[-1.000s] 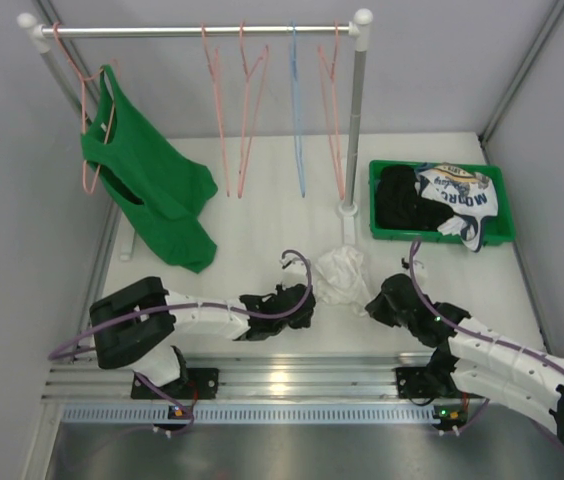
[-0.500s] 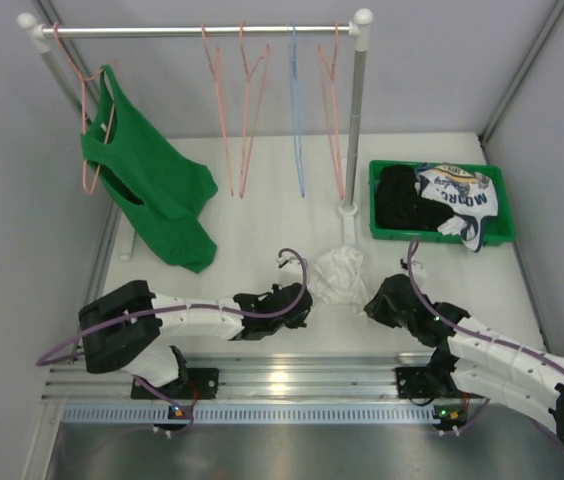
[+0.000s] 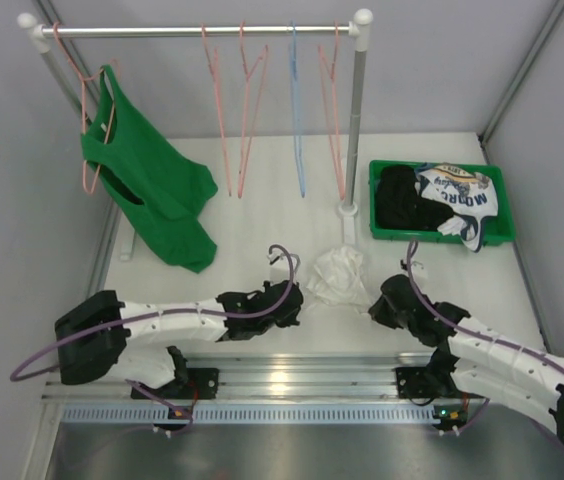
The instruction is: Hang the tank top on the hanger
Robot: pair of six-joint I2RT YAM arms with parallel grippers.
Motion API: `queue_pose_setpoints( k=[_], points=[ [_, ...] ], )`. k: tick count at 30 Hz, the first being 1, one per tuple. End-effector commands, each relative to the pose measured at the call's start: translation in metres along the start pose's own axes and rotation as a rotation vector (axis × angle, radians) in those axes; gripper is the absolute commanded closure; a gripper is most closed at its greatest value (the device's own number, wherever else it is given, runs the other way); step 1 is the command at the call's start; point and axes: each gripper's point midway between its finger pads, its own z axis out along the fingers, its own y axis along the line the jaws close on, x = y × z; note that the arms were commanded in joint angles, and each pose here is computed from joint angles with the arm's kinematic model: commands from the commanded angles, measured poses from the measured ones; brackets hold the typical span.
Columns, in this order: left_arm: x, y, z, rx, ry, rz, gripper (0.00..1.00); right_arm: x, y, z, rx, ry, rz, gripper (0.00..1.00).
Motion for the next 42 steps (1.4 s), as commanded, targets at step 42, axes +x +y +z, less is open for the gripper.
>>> queue_pose_setpoints(
  k=[42],
  points=[
    [-0.302,-0.028,-0.285,0.018,-0.668,0.049,1.00,-0.269,0.162,-0.294,-0.265,-0.652,-0.124,1.00]
  ],
)
